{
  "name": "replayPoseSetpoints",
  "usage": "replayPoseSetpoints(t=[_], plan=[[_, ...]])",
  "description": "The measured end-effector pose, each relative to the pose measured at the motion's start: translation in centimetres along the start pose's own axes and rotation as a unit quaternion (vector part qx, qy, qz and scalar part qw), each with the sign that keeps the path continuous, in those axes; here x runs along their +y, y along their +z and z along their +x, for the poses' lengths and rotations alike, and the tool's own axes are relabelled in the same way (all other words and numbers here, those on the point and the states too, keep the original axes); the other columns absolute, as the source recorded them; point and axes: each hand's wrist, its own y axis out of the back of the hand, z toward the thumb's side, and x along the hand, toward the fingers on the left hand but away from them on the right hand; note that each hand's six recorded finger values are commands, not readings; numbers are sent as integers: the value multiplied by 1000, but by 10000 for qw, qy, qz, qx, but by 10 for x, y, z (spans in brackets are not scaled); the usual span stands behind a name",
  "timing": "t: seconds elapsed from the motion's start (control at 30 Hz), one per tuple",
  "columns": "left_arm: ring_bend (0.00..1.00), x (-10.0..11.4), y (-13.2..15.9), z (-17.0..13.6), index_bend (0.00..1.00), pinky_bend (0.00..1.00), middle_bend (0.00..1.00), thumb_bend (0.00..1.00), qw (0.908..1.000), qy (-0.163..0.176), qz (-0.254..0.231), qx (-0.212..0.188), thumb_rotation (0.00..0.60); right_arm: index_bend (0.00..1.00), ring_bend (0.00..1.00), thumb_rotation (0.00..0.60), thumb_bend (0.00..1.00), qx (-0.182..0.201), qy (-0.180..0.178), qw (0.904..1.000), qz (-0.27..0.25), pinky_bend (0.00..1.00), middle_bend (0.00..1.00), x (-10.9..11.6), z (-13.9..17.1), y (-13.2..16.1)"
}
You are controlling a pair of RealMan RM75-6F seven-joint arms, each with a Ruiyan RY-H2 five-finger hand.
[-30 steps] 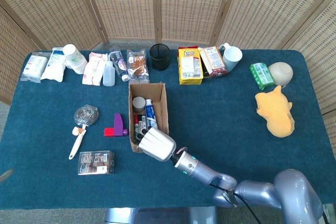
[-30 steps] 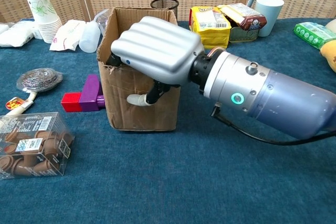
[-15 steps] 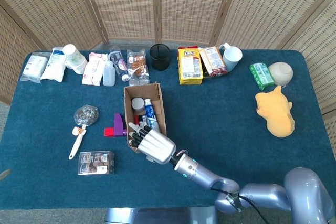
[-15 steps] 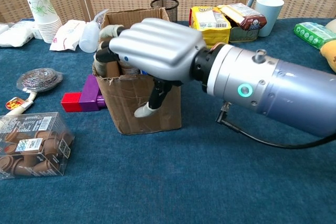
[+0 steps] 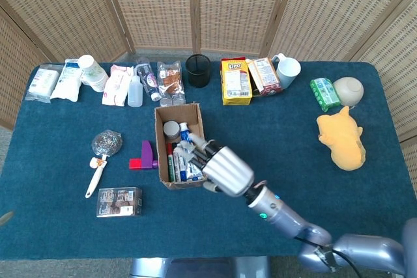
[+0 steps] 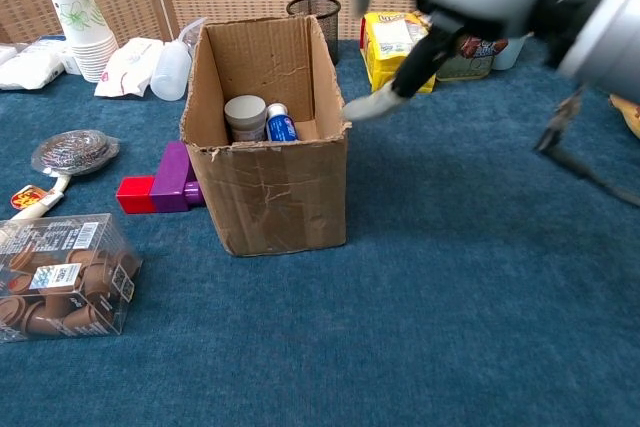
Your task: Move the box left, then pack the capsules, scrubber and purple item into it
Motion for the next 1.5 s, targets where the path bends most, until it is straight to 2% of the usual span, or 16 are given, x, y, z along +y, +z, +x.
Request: replayPoseSetpoints(t=[0.13,0.3,0.47,0.67,0.8,0.93,1.07,1.2,1.37,1.5], plan=[[0,-2,2,0,0,0,0,10,10000,-11,9,-8,600,50,62,600,0,-401,-312,9985,-200,361,56,22,21,-32],[0,-5,3,1,0,0,0,10,10000,-63,52,-11,600,55,40,600,0,-1071,-702,9909,-425,335,41,41,65,-73],[0,-8,5,2,0,0,0,9,9999,-104,85,-19,600,83,31,600,0,-1725,-560,9822,-494,283,41,39,117,-110],[0,-12,6,3,0,0,0,9,9998,-141,120,-1,600,119,27,600,0,-2293,-529,9712,-376,255,55,41,171,-146],[0,-15,6,5,0,0,0,10,9997,-183,152,-5,600,131,16,600,0,-2504,-551,9660,-339,225,57,42,194,-159],[0,-20,8,7,0,0,0,10,9995,-247,199,-9,600,129,0,600,0,-2724,-544,9603,-246,154,55,41,219,-169],[0,-28,10,11,0,0,0,10,9989,-378,268,-35,600,132,0,600,0,-3112,-501,9490,-49,137,51,40,253,-178],[0,-39,13,20,0,0,0,9,9979,-578,292,-82,600,135,0,600,0,-3396,-533,9390,-116,137,51,40,277,-175],[0,-59,26,36,0,0,0,9,9942,-943,459,-243,600,136,0,600,0,-3382,-687,9383,-203,137,52,48,286,-165],[0,-83,48,48,0,0,0,7,9870,-1380,694,-442,600,136,0,600,0,-3367,-768,9381,-258,136,51,55,290,-160]])
